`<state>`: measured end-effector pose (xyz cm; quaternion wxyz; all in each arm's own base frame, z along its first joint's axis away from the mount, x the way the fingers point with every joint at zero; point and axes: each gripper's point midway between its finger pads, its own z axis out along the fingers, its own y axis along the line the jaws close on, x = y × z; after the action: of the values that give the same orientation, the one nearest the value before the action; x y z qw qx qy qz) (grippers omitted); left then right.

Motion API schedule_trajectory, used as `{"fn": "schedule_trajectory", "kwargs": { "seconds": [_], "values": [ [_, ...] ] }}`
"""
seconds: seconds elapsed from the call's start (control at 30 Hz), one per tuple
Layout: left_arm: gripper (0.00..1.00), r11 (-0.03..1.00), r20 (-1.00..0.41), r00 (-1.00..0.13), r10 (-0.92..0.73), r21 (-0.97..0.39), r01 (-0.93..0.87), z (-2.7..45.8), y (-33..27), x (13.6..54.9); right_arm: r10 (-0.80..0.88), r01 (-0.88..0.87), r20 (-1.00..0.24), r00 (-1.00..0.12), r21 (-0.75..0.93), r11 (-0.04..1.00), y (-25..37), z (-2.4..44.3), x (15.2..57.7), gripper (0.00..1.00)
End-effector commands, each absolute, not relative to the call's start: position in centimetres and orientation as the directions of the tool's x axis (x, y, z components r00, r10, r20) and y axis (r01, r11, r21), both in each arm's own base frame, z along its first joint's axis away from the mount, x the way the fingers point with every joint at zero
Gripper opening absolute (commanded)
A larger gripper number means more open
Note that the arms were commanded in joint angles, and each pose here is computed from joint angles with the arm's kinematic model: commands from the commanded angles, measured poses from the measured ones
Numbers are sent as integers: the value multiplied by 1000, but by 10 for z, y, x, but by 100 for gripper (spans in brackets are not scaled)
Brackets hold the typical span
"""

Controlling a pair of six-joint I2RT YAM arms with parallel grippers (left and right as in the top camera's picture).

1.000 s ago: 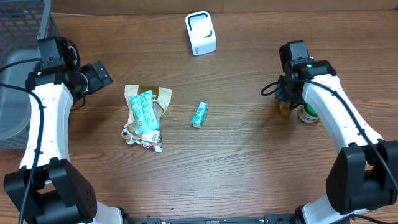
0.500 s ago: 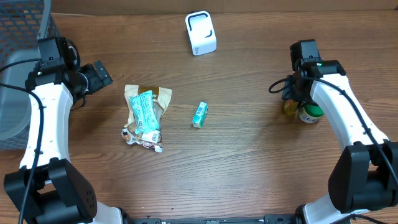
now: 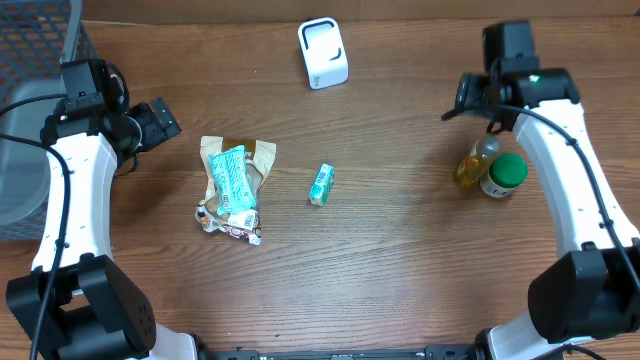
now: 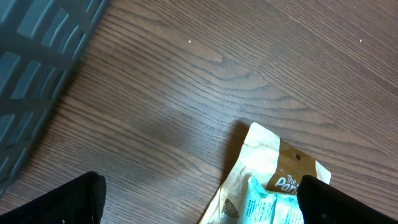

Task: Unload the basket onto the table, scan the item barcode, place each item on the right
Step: 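Release the bottle and move the right gripper to the tissue pack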

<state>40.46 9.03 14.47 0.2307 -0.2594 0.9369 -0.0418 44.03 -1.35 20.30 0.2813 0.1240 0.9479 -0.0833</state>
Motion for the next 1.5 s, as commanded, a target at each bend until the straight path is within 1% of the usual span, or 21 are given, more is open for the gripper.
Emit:
{"fn": "schedule_trajectory", "kwargs": {
  "seconds": [0.0, 0.1, 0.17, 0.27, 0.37, 0.4, 0.57, 0.6, 0.63, 0.73, 0.87, 1.1, 1.13, 1.27, 1.4, 1.47],
  "values": [
    [100, 861, -422, -751, -508, -210, -464, 151, 90, 409, 187, 154, -547, -816, 107, 982, 27, 217, 446, 83],
    [100, 861, -422, -751, -508, -210, -464, 151, 90, 409, 185, 49, -488, -853, 278, 959, 66, 213, 440, 83],
    [100, 861, -422, -751, -508, -210, -464, 151, 90, 409, 239, 75, -427, -872, 365, 928, 85, 206, 435, 81],
    [100, 861, -422, -751, -508, -210, -464, 151, 90, 409, 287, 136, -348, -892, 399, 907, 106, 190, 428, 78],
    [100, 861, -422, -751, -508, -210, -464, 151, 90, 409, 278, 141, -300, -913, 408, 902, 131, 178, 422, 78],
    [100, 861, -422, -751, -508, -210, -464, 151, 90, 409, 248, 115, -293, -924, 405, 907, 145, 174, 418, 79],
    [100, 861, -422, -751, -508, -210, -464, 151, 90, 409, 145, 20, -284, -948, 401, 916, 190, 168, 402, 91],
    [100, 861, -422, -751, -508, -210, -464, 151, 90, 409, 115, -17, -298, -947, 407, 913, 205, 169, 399, 99],
    [100, 861, -422, -751, -508, -210, -464, 151, 90, 409, 90, -52, -317, -944, 414, 909, 219, 172, 397, 100],
    [100, 861, -422, -751, -508, -210, -464, 151, 90, 409, 52, -108, -335, -941, 440, 892, 249, 176, 388, 100],
    [100, 861, -422, -751, -508, -210, -464, 151, 90, 409, 4, -172, -361, -932, 453, 875, 275, 181, 379, 100],
    [100, 861, -422, -751, -508, -210, -464, 151, 90, 409, -91, -298, -387, -917, 517, 802, 326, 192, 353, 100],
    [100, 861, -422, -751, -508, -210, -464, 151, 90, 409, -95, -304, -391, -916, 518, 800, 328, 193, 352, 100],
    [100, 861, -422, -751, -508, -210, -464, 151, 90, 409, -110, -325, -400, -910, 522, 789, 337, 195, 347, 91],
    [100, 861, -422, -751, -508, -210, -464, 151, 90, 409, -113, -319, -390, -914, 519, 793, 335, 193, 345, 89],
    [100, 861, -422, -751, -508, -210, -464, 151, 90, 409, -116, -315, -381, -917, 516, 797, 334, 191, 344, 90]
  ]
}}
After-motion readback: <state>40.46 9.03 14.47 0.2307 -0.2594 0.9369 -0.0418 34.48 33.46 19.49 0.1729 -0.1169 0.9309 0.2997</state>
